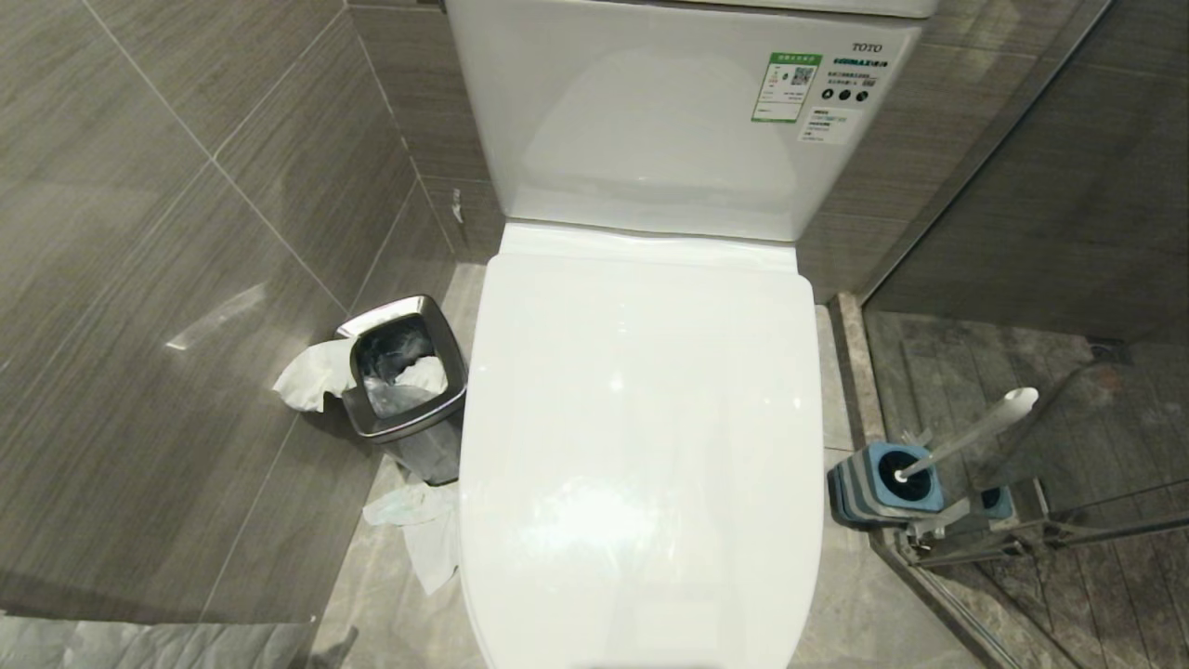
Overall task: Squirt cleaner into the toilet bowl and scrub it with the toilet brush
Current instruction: Use the left hand to lift the toilet lid slightly
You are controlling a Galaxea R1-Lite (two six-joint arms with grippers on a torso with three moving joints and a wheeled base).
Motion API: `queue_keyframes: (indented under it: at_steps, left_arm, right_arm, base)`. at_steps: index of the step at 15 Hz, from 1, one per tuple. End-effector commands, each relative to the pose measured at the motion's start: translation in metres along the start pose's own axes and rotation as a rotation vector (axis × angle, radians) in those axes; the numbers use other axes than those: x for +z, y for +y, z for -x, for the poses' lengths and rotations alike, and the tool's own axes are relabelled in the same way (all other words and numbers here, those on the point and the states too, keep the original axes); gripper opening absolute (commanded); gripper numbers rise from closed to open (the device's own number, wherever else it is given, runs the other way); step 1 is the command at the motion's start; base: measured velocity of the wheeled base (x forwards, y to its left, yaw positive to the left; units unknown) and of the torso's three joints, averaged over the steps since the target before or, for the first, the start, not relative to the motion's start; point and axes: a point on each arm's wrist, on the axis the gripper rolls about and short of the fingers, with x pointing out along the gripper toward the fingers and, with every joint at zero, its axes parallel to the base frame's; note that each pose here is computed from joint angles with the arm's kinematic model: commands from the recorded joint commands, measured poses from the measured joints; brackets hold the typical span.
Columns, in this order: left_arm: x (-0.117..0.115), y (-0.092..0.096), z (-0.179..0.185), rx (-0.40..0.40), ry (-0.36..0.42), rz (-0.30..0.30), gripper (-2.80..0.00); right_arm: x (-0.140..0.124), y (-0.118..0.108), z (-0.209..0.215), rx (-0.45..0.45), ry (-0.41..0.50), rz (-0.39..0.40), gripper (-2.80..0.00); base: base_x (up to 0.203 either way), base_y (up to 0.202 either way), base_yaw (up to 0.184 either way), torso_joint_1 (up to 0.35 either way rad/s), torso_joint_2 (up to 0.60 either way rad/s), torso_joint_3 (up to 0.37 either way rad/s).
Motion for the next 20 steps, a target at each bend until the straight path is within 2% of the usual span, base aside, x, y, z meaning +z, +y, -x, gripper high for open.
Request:
queue_keyframes:
  at_steps: [1,20]
  left_arm:
    - [0.0,0.0,-0.0001,0.0,0.001,0.0,-2.8]
    - [0.0002,0.0,-0.0001,0.001,-0.001,-0.005,-2.8]
  right_arm:
    - [0.0,0.0,0.0,0.0,0.001,0.0,-2.8]
    - [0.0,0.0,0.0,0.0,0.001,0.0,-2.8]
  base:
    - [0.0,0.0,0.0,0.0,0.0,0.0]
    - [0.0,0.0,0.0,0.0,0.0,0.0]
